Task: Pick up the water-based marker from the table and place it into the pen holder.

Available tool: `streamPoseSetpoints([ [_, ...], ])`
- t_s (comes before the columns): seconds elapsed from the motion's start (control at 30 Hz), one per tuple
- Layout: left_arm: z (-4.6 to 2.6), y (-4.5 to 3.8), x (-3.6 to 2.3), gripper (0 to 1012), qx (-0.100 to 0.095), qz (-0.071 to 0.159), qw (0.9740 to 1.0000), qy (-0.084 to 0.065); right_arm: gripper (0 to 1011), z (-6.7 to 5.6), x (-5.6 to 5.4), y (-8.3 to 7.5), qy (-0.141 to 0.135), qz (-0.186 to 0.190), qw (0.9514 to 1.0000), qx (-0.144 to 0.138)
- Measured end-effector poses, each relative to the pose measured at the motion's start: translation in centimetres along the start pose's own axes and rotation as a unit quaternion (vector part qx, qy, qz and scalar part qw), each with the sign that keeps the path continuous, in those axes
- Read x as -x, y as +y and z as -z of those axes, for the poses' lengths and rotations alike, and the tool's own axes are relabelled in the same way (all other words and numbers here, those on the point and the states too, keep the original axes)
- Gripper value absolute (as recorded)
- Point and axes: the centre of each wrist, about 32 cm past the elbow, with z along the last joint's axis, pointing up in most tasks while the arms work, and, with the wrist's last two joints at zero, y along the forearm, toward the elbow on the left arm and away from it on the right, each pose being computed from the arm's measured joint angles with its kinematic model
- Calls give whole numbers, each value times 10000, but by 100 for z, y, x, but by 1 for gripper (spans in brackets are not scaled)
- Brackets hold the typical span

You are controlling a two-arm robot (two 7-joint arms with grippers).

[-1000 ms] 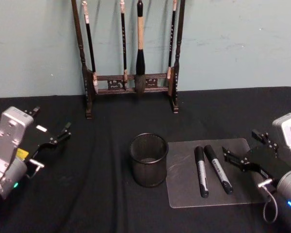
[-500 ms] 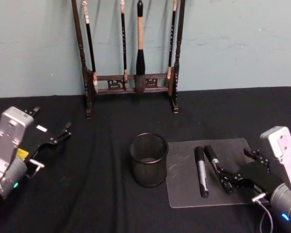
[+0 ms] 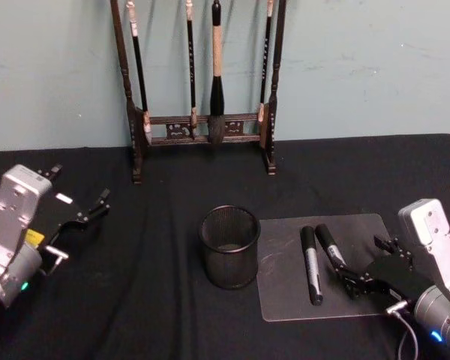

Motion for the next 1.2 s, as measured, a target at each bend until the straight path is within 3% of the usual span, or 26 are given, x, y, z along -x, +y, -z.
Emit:
streamPoseSetpoints([
  [0.57, 0, 0, 0, 1009, 0, 0, 10000, 0, 1002, 7, -61, 145, 66, -23, 10000, -23],
  [1.2, 0, 0, 0, 1009, 0, 0, 10000, 0, 1002, 37, -50, 179, 135, -65, 9999, 48],
])
